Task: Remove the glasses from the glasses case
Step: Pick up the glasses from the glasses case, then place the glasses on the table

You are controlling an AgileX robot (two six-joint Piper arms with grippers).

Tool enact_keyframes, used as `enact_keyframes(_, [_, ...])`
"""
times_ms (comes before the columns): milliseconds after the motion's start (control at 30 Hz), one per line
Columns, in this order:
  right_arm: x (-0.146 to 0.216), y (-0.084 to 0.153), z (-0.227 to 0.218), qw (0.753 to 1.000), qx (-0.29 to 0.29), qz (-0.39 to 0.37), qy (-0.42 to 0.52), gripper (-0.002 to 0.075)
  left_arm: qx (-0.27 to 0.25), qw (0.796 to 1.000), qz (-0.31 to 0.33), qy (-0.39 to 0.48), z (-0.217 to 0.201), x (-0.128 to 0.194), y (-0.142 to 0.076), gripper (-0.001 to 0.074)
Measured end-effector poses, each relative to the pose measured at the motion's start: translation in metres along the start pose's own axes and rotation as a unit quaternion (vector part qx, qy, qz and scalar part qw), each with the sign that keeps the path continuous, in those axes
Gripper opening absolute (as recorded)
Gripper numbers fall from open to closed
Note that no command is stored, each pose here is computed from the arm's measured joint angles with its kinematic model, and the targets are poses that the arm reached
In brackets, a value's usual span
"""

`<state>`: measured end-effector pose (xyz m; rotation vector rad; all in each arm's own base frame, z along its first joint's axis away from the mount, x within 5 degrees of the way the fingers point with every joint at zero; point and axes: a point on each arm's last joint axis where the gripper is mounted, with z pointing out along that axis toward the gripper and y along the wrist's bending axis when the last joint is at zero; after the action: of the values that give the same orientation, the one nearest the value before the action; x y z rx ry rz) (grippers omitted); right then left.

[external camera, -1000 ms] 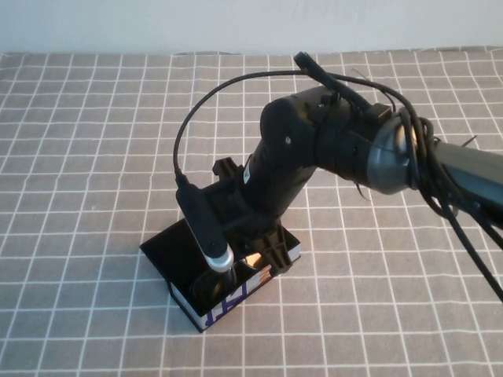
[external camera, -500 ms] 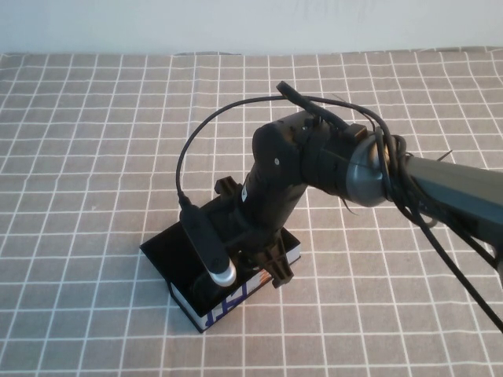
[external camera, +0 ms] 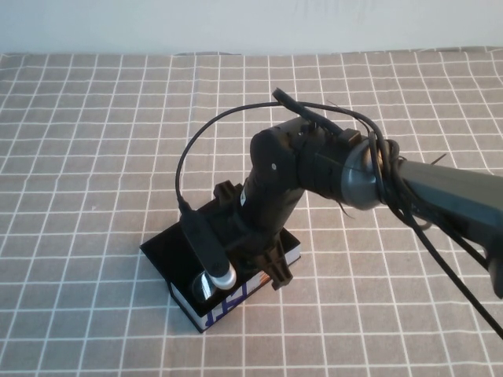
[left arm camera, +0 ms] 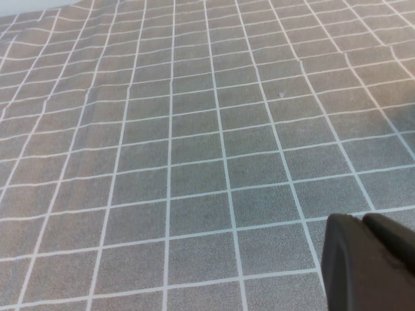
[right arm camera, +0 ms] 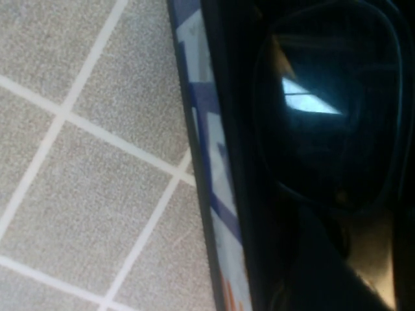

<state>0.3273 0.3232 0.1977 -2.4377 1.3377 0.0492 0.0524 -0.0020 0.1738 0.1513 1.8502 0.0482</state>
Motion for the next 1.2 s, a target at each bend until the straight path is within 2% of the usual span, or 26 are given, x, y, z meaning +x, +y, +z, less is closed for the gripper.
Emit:
enact_keyframes(200, [-0.003,-0.004,-0.007,1.0,-0.001,-0.003,-0.002,0.0073,0.0,1.0,0.0,0.0,0.0,0.0,0.0,-0.0004])
enact_keyframes(333, [-0.005,-0.008,-0.017,1.0,-0.01,-0.003,0.001,0.0013,0.0,1.0,0.0,0.0,0.0,0.0,0.0,-0.0004])
enact_keyframes(600, [-0.011,-0.017,-0.045,0.998,-0.029,0.051,0.009,0.0001,0.0,1.0,0.0,0.0,0.0,0.0,0.0,-0.0004])
enact_keyframes(767, [-0.016,-0.02,-0.083,0.991,0.007,0.131,0.006,0.0001,0.0,1.0,0.0,0.0,0.0,0.0,0.0,-0.0004])
enact_keyframes(833, [-0.013,-0.021,-0.101,0.983,0.024,0.184,0.002,0.0,0.0,1.0,0.0,0.0,0.0,0.0,0.0,-0.0004])
enact_keyframes(933, [0.003,-0.021,-0.13,0.952,0.053,0.301,-0.007,0.0,0.0,1.0,0.0,0.0,0.0,0.0,0.0,-0.0004])
enact_keyframes(1033, [0.037,-0.016,-0.152,0.903,0.067,0.424,-0.011,0.0,0.0,1.0,0.0,0.0,0.0,0.0,0.0,-0.0004])
enact_keyframes(1133, [0.079,0.0,-0.158,0.836,0.053,0.547,-0.005,0.0,0.0,1.0,0.0,0.0,0.0,0.0,0.0,-0.0004])
enact_keyframes(1200, [0.109,0.016,-0.154,0.779,0.035,0.626,-0.006,0.0,0.0,1.0,0.0,0.0,0.0,0.0,0.0,-0.0004])
